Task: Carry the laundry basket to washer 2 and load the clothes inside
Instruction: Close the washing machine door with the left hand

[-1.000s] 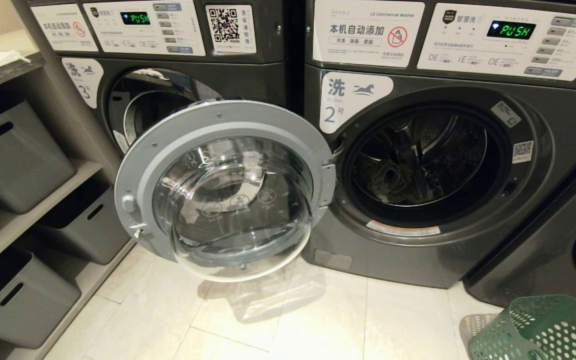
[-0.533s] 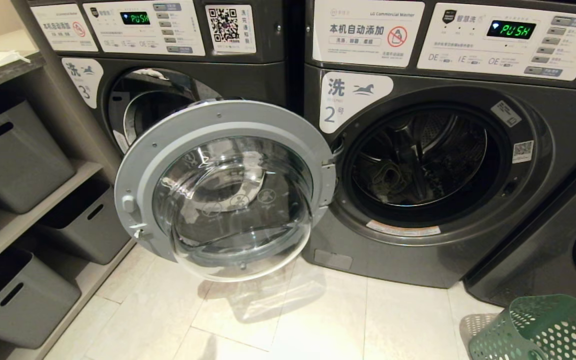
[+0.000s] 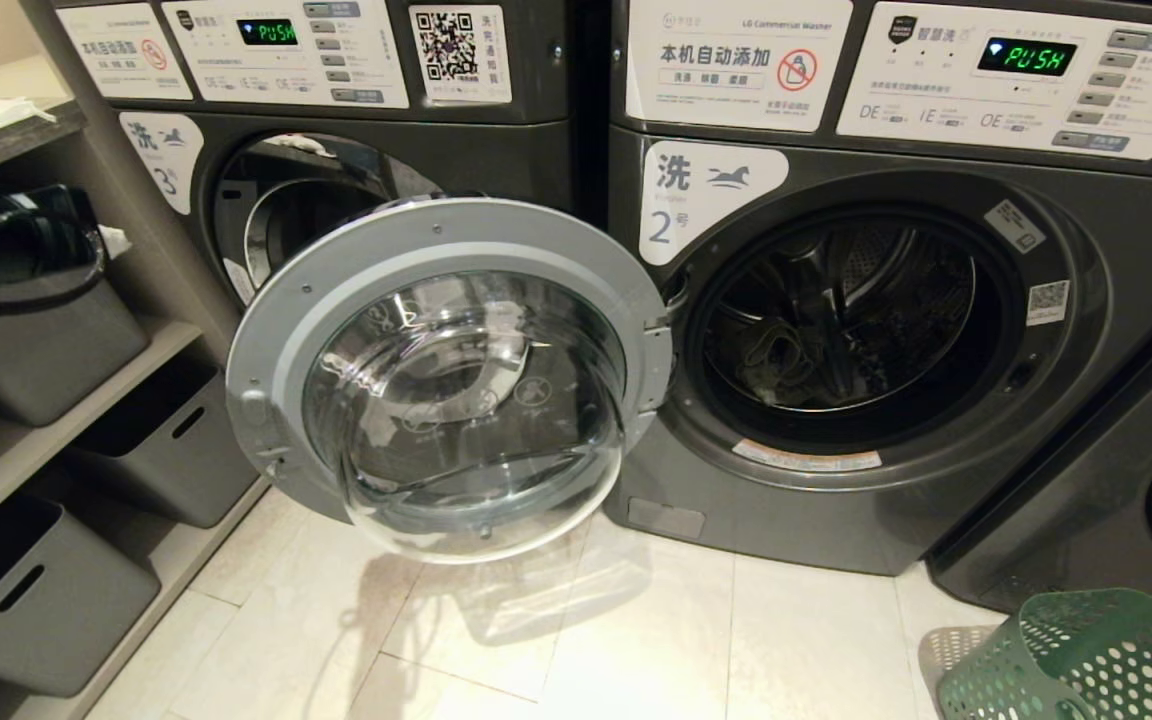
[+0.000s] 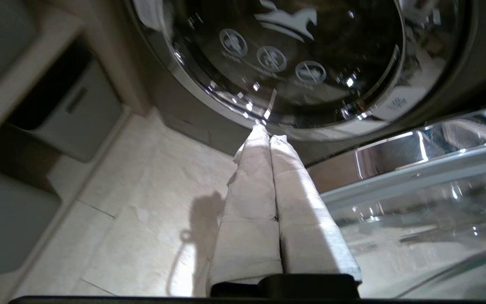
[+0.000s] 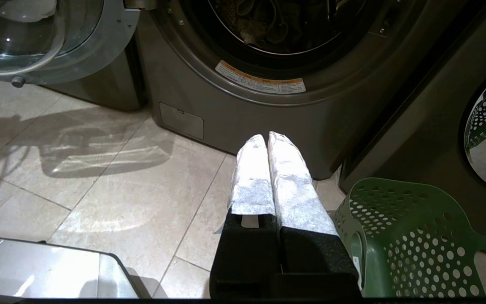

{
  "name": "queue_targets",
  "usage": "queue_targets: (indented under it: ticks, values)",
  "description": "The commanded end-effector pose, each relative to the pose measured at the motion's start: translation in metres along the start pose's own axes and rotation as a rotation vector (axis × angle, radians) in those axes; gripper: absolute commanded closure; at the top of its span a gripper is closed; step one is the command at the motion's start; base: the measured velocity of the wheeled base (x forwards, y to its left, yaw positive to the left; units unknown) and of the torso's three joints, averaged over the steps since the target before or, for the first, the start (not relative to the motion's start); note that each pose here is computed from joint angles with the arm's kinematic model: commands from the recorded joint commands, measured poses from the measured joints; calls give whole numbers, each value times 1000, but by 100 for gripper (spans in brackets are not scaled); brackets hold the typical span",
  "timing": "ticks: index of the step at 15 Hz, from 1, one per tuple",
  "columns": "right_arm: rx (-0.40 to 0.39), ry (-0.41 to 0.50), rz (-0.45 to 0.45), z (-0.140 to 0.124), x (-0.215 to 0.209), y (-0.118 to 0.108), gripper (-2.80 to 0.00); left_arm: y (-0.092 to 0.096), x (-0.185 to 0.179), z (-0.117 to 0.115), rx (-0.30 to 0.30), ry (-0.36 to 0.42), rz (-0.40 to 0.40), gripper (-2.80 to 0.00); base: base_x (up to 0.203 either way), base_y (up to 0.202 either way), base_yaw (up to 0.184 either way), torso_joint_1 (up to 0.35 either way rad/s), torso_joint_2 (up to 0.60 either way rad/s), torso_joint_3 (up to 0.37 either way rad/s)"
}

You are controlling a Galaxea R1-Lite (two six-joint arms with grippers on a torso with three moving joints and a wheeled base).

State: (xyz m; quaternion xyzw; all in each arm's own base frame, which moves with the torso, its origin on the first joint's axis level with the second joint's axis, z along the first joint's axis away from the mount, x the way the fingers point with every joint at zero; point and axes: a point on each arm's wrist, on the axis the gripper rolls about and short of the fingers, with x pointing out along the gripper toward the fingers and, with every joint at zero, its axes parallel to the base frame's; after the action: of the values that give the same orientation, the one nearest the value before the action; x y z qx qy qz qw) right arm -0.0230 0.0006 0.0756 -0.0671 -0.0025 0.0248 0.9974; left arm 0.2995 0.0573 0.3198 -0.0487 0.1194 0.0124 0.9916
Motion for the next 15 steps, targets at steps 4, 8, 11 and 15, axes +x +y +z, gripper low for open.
queue_targets:
  ticks: [4,8,11,15]
  values:
    - [-1,3,1,0,0,0,0,12,60,-20,-57,92,-68,0,0,0,0,0,0,0]
    - [-2,3,1,0,0,0,0,16,100,-14,-49,1,-79,0,0,0,0,0,0,0]
    - [-2,3,0,0,0,0,0,8,111,-18,-71,15,-102,0,0,0,0,0,0,0]
    - [-2,3,1,0,0,0,0,-9,113,-22,-168,56,-145,0,0,0,0,0,0,0]
